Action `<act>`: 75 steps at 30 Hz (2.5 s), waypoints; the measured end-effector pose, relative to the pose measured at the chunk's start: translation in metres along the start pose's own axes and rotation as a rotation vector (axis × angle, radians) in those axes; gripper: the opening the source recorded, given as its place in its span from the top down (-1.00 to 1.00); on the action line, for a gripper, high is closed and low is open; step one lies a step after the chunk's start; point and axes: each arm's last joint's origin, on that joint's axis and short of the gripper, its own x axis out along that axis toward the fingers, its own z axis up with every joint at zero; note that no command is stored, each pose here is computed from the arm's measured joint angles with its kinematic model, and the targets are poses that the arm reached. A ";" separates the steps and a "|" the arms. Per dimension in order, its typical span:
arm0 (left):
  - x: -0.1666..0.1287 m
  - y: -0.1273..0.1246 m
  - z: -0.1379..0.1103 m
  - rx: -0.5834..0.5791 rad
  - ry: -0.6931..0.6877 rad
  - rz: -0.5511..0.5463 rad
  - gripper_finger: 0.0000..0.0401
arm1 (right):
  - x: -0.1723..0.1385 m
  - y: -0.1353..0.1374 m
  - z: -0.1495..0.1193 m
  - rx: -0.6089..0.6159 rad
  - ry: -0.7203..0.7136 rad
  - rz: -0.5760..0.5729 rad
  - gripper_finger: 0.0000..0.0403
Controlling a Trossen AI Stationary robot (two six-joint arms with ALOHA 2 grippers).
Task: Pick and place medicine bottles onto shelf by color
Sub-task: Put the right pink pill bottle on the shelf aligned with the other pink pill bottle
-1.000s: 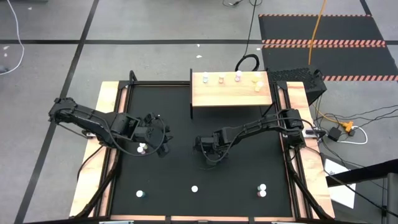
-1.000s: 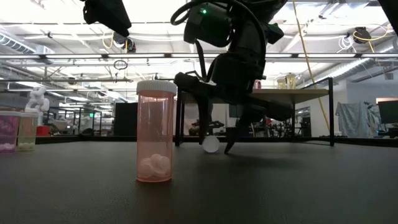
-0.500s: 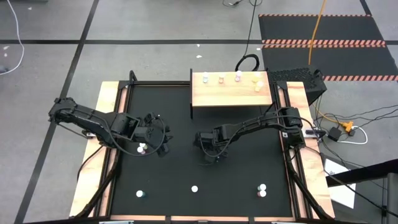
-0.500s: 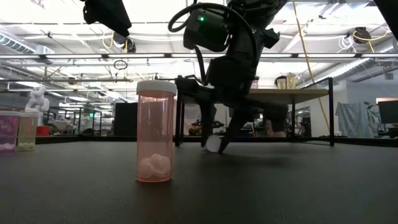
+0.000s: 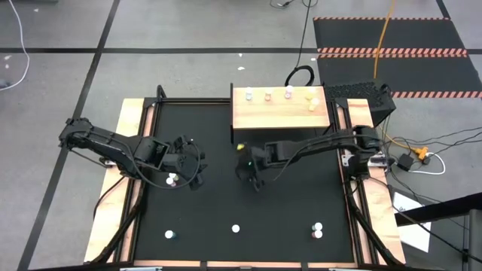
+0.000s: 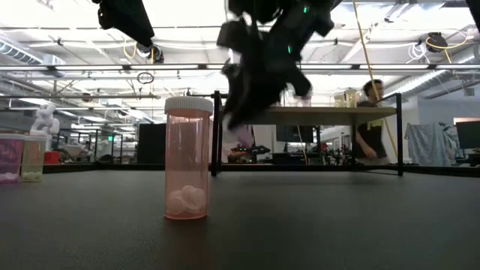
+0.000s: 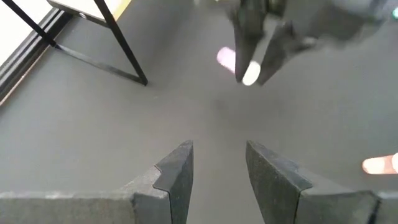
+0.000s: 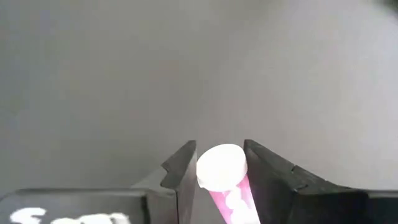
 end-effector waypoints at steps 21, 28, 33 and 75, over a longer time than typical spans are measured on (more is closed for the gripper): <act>0.009 0.019 0.017 0.194 -0.049 0.064 0.27 | -0.170 -0.037 -0.074 0.689 -0.740 -0.660 0.41; 0.014 0.033 0.041 0.095 -0.196 0.074 0.26 | -0.174 -0.040 -0.128 0.788 -0.717 -0.845 0.41; 0.015 0.042 0.056 -0.018 -0.299 0.072 0.27 | -0.174 -0.046 -0.146 0.838 -0.716 -0.899 0.41; 0.019 0.057 0.062 0.123 -0.297 0.141 0.27 | -0.134 -0.041 -0.200 0.990 -0.749 -0.989 0.41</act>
